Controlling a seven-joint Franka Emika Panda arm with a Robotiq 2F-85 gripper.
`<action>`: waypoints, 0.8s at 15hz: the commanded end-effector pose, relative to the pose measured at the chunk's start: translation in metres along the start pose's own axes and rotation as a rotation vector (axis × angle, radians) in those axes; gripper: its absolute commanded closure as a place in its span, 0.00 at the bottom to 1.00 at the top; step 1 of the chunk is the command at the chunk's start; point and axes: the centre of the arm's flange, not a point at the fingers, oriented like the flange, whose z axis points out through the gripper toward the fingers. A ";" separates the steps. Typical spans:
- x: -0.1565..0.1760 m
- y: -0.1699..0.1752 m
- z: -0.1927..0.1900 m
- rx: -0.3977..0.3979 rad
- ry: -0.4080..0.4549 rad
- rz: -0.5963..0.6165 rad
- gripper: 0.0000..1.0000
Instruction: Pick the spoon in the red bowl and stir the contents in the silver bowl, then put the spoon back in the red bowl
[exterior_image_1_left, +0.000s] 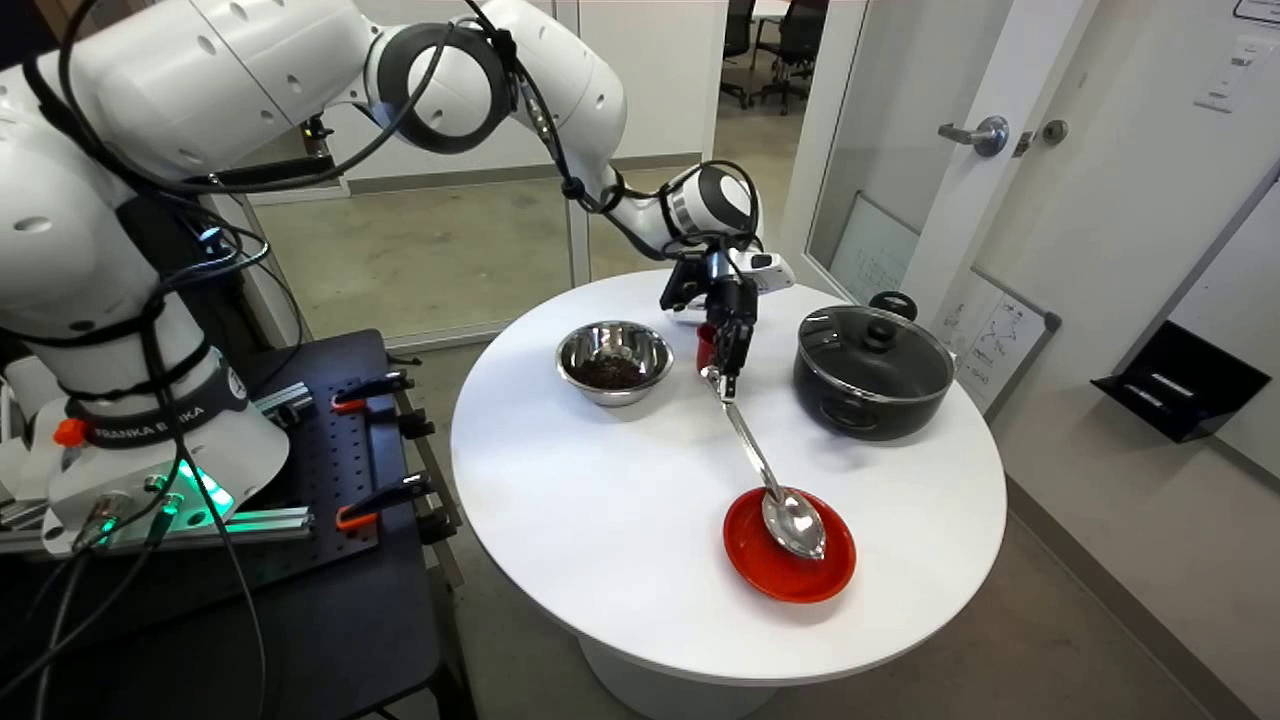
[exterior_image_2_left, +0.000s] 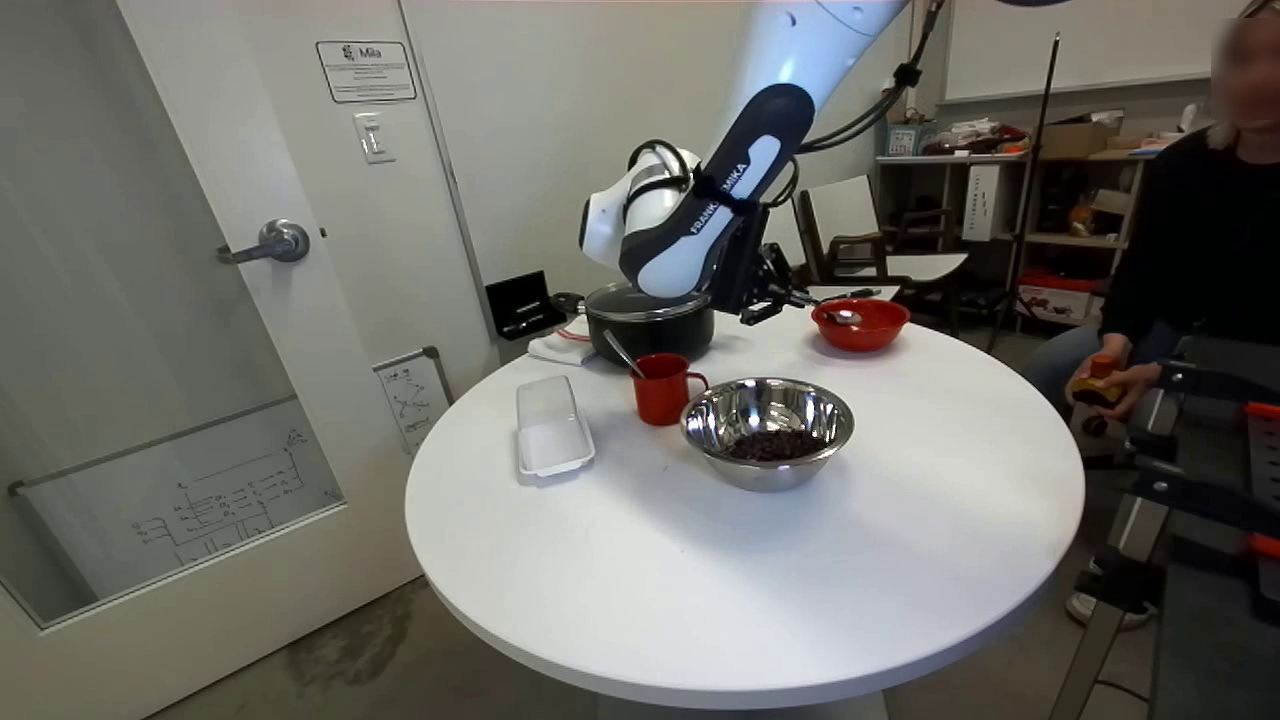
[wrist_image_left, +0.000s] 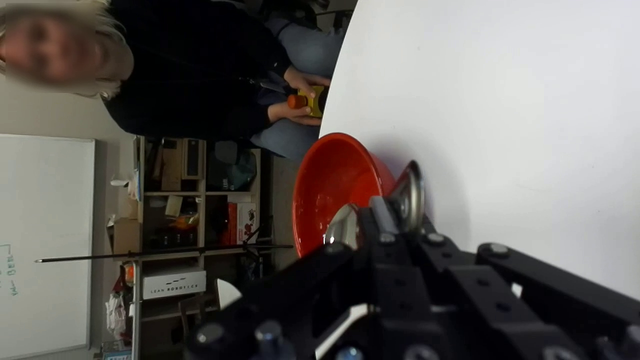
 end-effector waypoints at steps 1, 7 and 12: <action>-0.015 0.024 -0.030 0.000 0.015 0.030 0.99; -0.034 0.064 -0.081 0.088 0.086 0.114 0.99; -0.046 0.100 -0.110 0.296 0.084 0.033 0.99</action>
